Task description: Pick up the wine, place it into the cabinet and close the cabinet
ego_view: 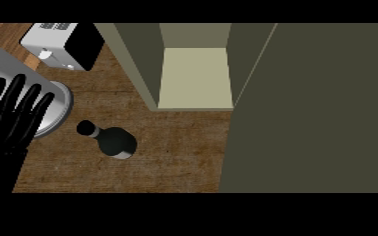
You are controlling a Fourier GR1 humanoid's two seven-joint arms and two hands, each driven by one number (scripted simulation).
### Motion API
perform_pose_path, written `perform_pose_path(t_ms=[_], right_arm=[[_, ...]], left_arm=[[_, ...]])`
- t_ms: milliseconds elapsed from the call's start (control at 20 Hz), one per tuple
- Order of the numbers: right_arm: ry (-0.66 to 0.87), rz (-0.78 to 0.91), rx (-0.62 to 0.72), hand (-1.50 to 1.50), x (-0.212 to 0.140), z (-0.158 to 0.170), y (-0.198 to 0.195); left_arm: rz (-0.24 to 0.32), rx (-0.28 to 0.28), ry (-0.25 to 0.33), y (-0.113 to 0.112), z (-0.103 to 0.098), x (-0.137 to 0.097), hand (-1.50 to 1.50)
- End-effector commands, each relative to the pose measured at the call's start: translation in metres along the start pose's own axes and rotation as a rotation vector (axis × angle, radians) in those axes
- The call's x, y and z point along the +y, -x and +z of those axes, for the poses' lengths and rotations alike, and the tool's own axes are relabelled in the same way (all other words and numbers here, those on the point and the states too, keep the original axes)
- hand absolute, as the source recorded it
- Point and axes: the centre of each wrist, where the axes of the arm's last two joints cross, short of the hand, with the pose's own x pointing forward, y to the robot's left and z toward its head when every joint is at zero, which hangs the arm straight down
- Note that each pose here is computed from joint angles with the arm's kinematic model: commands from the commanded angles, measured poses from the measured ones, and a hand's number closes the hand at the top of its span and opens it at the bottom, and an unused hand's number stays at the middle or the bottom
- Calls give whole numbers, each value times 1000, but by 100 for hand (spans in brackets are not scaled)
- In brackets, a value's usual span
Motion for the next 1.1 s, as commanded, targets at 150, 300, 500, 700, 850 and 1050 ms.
perform_pose_path(t_ms=[150, 300, 500, 700, 850, 1050], right_arm=[[-33, -46, -38, -150, -1, 25, -22], [-50, -34, -43, -150, -8, 22, -23], [-37, -52, -48, -150, 4, 32, -20], [-52, -37, -58, -150, 0, 21, -29], [-55, -31, -53, -150, -10, 12, -33], [-55, -40, -56, -150, -3, 8, -25]], left_arm=[[-29, 21, -20, 20, 0, 19, -150], [-56, 74, -15, 50, 3, 22, -150], [-68, 102, -42, 72, 0, 26, -150], [-78, 100, -67, 83, 8, 35, -150], [-70, 123, -65, 109, 2, 38, -150], [-69, 116, -64, 132, 11, 49, -150]])
